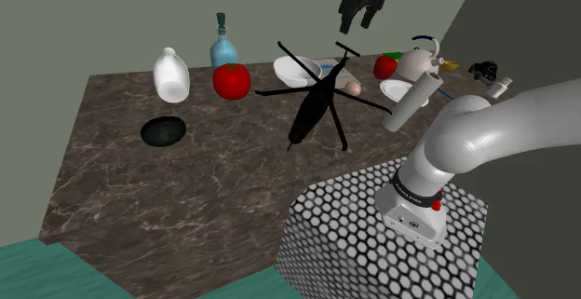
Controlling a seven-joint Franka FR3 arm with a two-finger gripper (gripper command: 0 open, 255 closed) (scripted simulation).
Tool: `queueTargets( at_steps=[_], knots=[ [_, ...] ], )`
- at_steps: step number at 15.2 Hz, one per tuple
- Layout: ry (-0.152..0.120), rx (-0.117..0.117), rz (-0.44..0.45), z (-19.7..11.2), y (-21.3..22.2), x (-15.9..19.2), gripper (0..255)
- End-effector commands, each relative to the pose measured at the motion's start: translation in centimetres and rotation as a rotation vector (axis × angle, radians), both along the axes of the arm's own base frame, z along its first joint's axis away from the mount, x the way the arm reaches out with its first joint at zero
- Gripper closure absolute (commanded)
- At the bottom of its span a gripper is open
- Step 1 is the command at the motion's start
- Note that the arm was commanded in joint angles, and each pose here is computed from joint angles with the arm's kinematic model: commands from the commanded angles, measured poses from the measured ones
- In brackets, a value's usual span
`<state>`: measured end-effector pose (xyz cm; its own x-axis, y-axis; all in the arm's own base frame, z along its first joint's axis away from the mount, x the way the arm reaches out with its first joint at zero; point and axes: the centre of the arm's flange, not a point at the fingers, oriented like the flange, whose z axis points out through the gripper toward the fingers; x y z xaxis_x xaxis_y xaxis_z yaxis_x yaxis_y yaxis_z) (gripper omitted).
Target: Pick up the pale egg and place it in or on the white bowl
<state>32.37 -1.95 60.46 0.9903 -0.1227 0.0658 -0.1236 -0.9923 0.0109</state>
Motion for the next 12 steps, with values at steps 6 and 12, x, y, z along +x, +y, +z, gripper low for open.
queueTargets(
  at_steps=[6, 12],
  knots=[
    [0.008, -0.034, -0.017, -5.2, -3.5, 0.8, 0],
    [0.017, -0.076, -0.038, -11.2, -8.0, 1.7, 0]
  ],
)
